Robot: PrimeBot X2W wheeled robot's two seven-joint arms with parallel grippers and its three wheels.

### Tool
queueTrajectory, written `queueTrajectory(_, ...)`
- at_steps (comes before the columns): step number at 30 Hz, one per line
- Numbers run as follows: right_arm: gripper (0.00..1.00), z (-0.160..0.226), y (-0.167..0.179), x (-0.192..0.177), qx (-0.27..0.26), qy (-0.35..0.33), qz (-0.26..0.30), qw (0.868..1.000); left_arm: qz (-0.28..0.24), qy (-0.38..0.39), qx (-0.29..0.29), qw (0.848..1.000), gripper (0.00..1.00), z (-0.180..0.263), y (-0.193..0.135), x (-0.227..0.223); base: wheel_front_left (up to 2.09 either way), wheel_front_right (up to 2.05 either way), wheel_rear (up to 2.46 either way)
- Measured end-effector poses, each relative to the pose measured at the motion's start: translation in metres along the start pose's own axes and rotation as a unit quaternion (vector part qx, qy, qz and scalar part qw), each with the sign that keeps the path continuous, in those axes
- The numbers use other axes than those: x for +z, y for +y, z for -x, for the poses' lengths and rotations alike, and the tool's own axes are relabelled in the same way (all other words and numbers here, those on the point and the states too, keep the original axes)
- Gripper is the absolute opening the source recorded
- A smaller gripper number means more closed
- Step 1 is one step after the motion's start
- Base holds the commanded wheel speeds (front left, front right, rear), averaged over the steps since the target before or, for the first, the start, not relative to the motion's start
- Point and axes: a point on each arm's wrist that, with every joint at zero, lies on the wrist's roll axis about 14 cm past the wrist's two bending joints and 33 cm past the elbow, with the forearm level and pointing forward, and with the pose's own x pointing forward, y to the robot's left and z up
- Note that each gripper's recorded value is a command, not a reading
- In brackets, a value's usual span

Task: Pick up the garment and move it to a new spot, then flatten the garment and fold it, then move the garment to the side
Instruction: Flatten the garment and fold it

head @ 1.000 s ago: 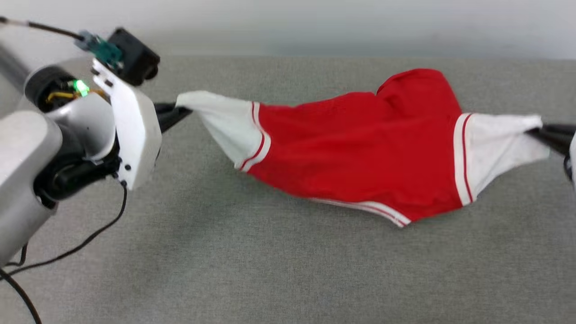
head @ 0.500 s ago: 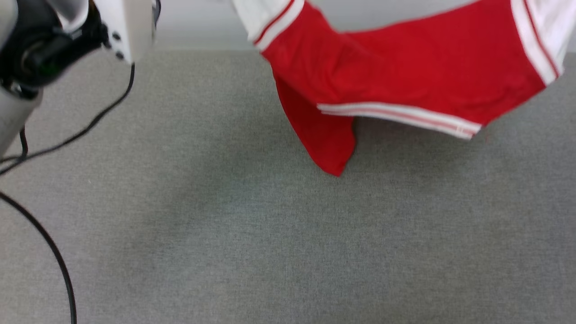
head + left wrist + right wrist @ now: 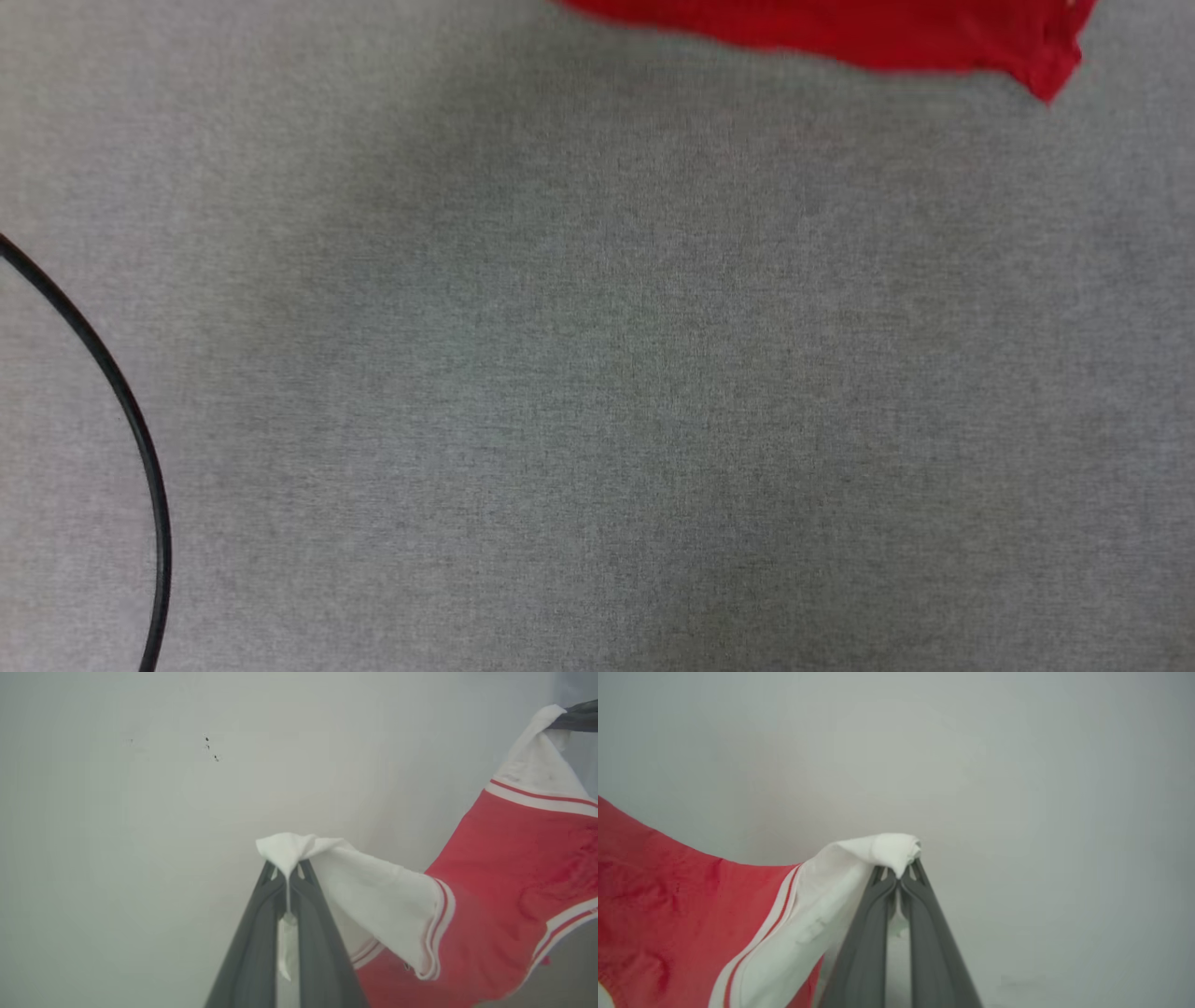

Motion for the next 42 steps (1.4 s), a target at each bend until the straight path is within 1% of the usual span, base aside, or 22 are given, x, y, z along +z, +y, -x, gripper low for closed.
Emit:
queueTrajectory(4,0.0,-0.022,-0.014,0.012,-0.026,-0.035,0.011,0.999,-0.012,-0.039,0.025,0.999,0.0,-0.019,0.018,0.009,0.0,0.0,0.0)
queueTrajectory(6,0.0,-0.031,-0.02,0.014,-0.038,-0.049,0.013,0.998,-0.009,-0.058,0.038,0.998,0.0,-0.027,0.026,0.011,0.0,0.0,0.0)
queueTrajectory(9,0.0,-0.044,-0.023,0.014,-0.048,-0.059,0.016,0.997,-0.003,-0.063,0.052,0.997,0.0,-0.035,0.036,0.001,0.0,0.0,0.0)
queueTrajectory(13,0.0,-0.061,-0.018,0.005,-0.049,-0.059,0.015,0.997,0.004,-0.057,0.064,0.996,0.0,-0.043,0.044,-0.018,0.0,0.0,0.0)
queueTrajectory(18,0.0,-0.079,0.0,-0.026,-0.033,-0.033,0.008,0.999,0.013,-0.036,0.062,0.997,0.0,-0.05,0.04,-0.053,0.0,0.0,0.0)
queueTrajectory(22,0.0,-0.082,0.019,-0.059,-0.013,-0.004,0.005,1.0,0.015,-0.011,0.056,0.998,0.0,-0.048,0.032,-0.087,0.0,0.0,0.0)
queueTrajectory(25,0.0,-0.077,0.035,-0.084,0.006,0.02,-0.002,1.0,0.018,0.009,0.048,0.999,0.0,-0.04,0.023,-0.11,0.0,0.0,0.0)
queueTrajectory(29,0.0,-0.064,0.056,-0.102,0.03,0.034,-0.017,0.999,0.03,0.036,0.038,0.998,0.0,-0.019,0.011,-0.134,0.0,0.0,0.0)
queueTrajectory(32,0.0,-0.048,0.07,-0.118,0.047,0.051,-0.03,0.997,0.049,0.043,0.033,0.997,0.0,0.002,0.004,-0.144,0.0,0.0,0.0)
queueTrajectory(34,0.0,-0.035,0.078,-0.127,0.057,0.058,-0.04,0.996,0.049,0.05,0.029,0.997,0.0,0.018,-0.001,-0.15,0.0,0.0,0.0)
queueTrajectory(38,0.0,-0.003,0.098,-0.149,0.082,0.085,-0.054,0.992,0.085,0.071,0.021,0.994,0.0,0.053,-0.022,-0.169,0.0,0.0,0.0)
queueTrajectory(42,0.0,0.037,0.113,-0.171,0.102,0.113,-0.072,0.986,0.109,0.101,0.019,0.989,0.0,0.094,-0.044,-0.187,0.0,0.0,0.0)
